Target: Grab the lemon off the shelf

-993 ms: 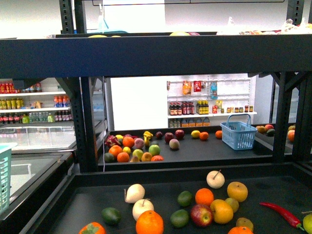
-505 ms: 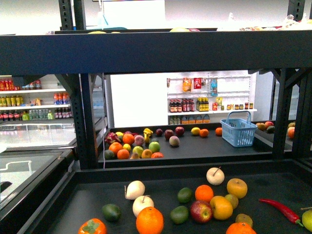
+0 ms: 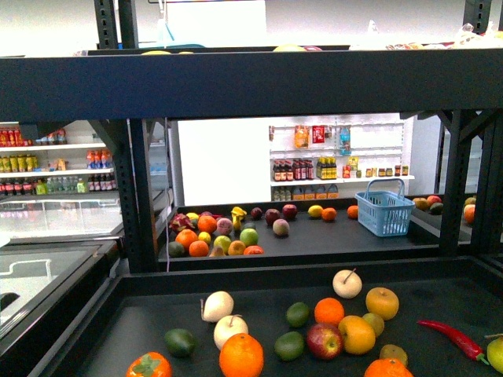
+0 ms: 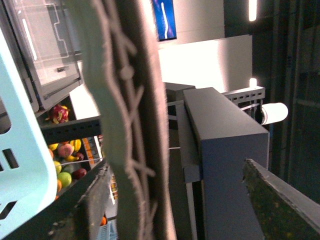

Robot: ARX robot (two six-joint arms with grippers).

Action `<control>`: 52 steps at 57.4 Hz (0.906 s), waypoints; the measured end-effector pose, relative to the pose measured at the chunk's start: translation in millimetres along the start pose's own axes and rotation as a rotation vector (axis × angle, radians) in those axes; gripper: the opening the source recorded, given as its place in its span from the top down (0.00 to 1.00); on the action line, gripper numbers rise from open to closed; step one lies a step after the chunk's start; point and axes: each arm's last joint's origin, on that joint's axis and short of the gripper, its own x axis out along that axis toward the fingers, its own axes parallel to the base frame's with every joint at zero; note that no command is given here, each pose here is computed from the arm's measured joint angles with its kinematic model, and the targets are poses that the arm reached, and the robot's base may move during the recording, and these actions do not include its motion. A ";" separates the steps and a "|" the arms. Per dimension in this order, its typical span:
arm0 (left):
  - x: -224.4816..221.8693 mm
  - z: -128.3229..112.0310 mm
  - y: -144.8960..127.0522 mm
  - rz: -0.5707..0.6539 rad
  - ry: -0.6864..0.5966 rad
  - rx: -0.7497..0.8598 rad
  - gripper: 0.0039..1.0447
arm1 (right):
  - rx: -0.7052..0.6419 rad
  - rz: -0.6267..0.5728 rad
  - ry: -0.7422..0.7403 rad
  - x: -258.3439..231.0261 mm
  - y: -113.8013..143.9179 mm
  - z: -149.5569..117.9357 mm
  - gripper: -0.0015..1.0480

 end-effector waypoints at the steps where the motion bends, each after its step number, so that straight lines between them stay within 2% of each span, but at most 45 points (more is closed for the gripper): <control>1: -0.1 -0.2 0.2 0.004 0.001 0.001 0.08 | 0.000 0.000 0.000 0.0 0.0 0.0 0.07; 3: -0.2 -1.1 0.4 0.017 0.007 0.007 0.06 | 0.000 0.000 0.000 0.0 0.0 0.0 0.07; 27: -9.2 -1.4 -28.8 0.113 0.013 0.095 0.08 | 0.000 0.000 0.000 0.0 0.0 0.0 0.07; 38: -18.0 3.7 -39.4 0.314 0.029 0.231 0.08 | 0.000 0.000 0.000 0.0 0.0 0.0 0.07; 46: -40.4 6.5 -53.1 0.512 0.049 0.448 0.08 | 0.000 0.000 0.000 0.0 0.0 0.0 0.07; 52: -58.3 0.6 -74.0 0.596 0.079 0.621 0.08 | 0.000 0.000 0.000 0.0 0.0 0.0 0.07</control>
